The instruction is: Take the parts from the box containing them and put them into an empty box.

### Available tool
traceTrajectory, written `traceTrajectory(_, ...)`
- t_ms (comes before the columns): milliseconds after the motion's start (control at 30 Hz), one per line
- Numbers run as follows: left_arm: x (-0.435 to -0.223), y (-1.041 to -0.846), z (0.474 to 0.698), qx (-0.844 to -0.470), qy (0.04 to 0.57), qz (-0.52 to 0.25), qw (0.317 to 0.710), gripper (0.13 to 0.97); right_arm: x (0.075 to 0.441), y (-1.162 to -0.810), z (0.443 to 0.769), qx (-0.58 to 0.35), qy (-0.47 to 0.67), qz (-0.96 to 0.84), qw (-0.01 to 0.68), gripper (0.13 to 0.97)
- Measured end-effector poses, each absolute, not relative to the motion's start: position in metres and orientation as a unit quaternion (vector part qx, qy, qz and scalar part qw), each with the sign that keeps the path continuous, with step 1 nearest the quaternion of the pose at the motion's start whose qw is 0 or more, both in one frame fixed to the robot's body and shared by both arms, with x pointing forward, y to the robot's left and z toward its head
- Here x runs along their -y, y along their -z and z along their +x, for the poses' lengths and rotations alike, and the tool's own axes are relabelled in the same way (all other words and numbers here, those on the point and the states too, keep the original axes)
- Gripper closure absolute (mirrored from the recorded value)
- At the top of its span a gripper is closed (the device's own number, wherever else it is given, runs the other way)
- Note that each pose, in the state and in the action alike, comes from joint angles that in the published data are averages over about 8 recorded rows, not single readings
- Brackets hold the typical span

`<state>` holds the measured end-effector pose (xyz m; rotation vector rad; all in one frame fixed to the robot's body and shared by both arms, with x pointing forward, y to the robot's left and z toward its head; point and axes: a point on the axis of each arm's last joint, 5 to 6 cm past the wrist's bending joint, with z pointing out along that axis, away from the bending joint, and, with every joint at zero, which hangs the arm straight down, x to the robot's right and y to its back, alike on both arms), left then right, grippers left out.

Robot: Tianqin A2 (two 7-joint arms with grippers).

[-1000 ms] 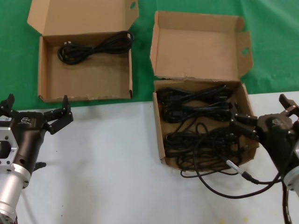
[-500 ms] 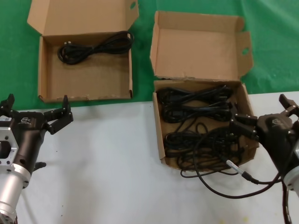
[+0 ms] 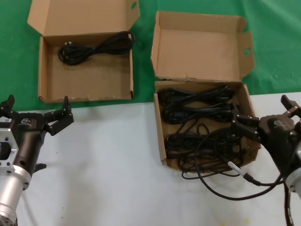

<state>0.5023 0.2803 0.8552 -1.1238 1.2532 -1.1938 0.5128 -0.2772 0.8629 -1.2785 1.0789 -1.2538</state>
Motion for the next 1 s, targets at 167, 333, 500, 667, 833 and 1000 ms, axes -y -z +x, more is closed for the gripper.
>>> traceTrajectory(167,-0.2803,-0.8552,0.5023,-0.521,0.496,-0.467,0.513,0.132,0.2772,-0.8629,0.5128,-0.446,0.519,-0.529,0.502,0.13)
traceTrajectory(333,-0.2803,-0.8552,0.5023,-0.521,0.496,-0.467,0.513,0.132,0.2772,-0.8629,0.5128,-0.446,0.519,-0.529,0.502,0.13)
traceTrajectory(500,-0.2803,-0.8552,0.5023,-0.521,0.496,-0.467,0.513,0.132,0.2772,-0.8629,0.5128,-0.446,0.519,-0.529,0.502,0.13)
traceTrajectory(667,-0.2803,-0.8552,0.5023,-0.521,0.496,-0.467,0.513,0.132,0.2772,-0.8629,0.5128,-0.446,0.519,-0.529,0.502,0.13)
traceTrajectory(833,-0.2803,-0.8552,0.5023,-0.521,0.496,-0.467,0.513,0.132,0.2772,-0.8629,0.5128,-0.446,0.519,-0.529,0.502,0.13)
traceTrajectory(1000,-0.2803,-0.8552,0.5023,-0.521,0.496,-0.467,0.513,0.132,0.2772,-0.8629,0.5128,-0.446,0.519,-0.529,0.502,0.13)
